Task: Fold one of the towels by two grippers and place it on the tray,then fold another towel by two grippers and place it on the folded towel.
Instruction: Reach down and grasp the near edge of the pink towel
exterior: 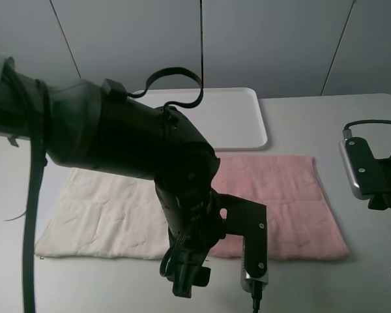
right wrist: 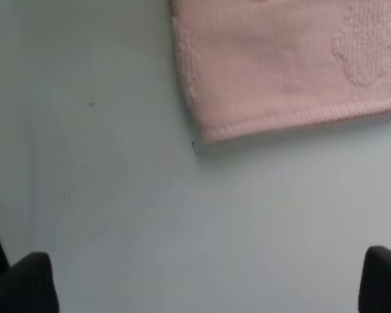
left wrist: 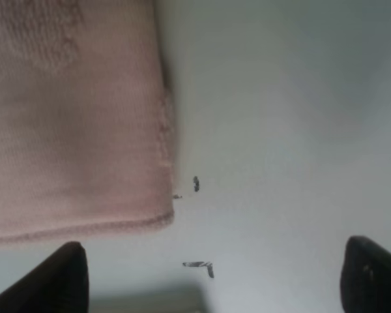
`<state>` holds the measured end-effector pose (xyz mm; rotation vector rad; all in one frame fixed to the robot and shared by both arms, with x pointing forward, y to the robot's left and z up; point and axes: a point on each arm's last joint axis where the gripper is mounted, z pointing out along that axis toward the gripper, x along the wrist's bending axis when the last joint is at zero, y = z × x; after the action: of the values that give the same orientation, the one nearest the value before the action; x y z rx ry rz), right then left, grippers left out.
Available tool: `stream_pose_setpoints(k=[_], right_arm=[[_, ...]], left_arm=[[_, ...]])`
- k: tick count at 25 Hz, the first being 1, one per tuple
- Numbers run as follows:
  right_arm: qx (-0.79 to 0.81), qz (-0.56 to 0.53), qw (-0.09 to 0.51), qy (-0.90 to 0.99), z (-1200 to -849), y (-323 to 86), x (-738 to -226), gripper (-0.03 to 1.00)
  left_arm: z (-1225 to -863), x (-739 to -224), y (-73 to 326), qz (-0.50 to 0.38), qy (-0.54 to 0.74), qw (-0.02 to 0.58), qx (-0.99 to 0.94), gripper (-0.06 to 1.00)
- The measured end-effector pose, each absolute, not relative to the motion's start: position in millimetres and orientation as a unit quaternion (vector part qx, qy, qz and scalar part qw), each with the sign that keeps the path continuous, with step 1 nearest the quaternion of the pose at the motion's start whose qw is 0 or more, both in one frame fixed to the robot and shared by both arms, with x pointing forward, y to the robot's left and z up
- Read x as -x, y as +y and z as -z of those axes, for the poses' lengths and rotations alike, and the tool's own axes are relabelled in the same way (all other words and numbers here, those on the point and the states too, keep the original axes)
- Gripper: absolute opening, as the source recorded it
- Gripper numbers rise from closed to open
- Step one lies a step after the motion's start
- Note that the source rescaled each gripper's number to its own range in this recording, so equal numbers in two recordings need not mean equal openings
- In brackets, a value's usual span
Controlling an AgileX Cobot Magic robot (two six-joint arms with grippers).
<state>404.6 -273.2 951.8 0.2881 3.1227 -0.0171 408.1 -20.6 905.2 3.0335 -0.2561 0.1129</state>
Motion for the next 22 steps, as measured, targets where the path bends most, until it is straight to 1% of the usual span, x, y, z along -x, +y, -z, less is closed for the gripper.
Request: stream_pose_setpoints(k=[5, 11, 17, 22], right_arm=[[-0.091, 0.005, 0.003, 0.996, -951.8, -273.2, -404.6, 0.99], [-0.075, 0.005, 0.003, 0.997, -951.8, -273.2, -404.7, 0.99], [-0.053, 0.005, 0.005, 0.999, -951.8, -273.1, -405.1, 0.99], [-0.034, 0.005, 0.002, 0.999, -950.1, -272.9, -405.5, 0.99]], left_arm=[[-897.2, -410.8, -28.6, -0.025, -0.074, 0.027, -0.997, 0.99], [-895.0, -414.8, -39.6, -0.024, -0.074, 0.025, -0.997, 0.99], [-878.8, -415.5, -40.8, -0.011, -0.072, 0.003, -0.997, 0.99], [-878.3, -415.5, -40.8, -0.010, -0.064, 0.002, -0.998, 0.99]])
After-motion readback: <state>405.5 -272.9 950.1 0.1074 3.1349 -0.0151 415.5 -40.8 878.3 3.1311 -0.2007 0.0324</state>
